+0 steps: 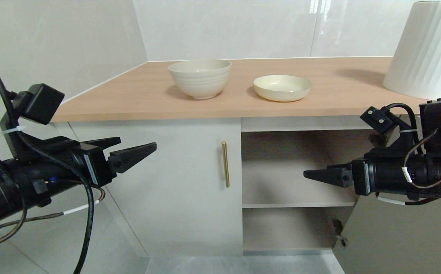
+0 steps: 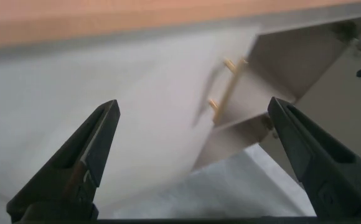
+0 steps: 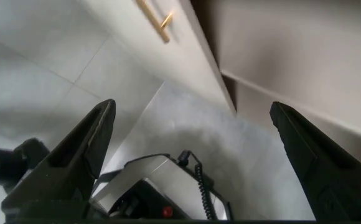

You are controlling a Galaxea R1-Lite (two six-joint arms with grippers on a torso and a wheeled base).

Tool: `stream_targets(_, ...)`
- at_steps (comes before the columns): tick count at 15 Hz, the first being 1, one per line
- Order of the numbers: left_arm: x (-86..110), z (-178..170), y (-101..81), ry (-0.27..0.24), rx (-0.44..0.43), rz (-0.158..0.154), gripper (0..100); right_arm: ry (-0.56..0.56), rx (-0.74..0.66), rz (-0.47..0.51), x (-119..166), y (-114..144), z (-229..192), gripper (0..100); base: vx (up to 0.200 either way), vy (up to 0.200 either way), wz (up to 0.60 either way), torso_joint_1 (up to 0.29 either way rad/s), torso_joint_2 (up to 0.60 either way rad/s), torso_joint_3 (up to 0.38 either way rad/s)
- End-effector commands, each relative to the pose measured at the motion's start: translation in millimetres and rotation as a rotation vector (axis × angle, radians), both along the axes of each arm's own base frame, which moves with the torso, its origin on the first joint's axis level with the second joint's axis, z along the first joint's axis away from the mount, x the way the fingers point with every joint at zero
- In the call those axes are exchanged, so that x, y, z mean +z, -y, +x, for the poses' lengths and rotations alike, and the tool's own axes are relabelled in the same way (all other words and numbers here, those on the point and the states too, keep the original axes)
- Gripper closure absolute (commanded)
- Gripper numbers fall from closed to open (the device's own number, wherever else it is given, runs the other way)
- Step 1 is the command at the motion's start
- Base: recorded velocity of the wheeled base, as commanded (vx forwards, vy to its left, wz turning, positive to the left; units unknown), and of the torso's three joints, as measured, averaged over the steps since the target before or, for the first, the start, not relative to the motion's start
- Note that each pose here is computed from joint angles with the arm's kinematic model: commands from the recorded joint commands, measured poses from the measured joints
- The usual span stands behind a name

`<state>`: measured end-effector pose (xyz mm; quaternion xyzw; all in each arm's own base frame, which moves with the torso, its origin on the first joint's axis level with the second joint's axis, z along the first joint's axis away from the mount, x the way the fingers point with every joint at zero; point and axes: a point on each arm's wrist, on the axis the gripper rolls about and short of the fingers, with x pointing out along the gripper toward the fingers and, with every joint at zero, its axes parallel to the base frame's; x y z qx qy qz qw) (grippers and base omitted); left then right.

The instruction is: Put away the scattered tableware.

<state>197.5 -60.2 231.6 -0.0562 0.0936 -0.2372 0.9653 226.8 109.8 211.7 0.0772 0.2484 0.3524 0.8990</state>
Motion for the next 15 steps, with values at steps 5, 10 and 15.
stream_targets(5,-1.1,1,0.3,-0.005,0.001,-0.001,0,0.075,0.04,-0.055,-9,3,-7,0,0.0,0.0,0.0,0.0,0.0,0.0)
stream_targets(10,-1.7,3,0.7,-0.009,-0.001,-0.001,0,0.125,0.043,-0.046,-12,3,-8,0,0.0,0.0,0.0,0.03,-0.1,-0.071)
stream_targets(15,-1.7,3,0.7,-0.009,-0.001,-0.001,0,0.142,0.054,-0.065,-13,3,-8,0,0.0,0.0,0.0,0.105,-0.4,-0.267)
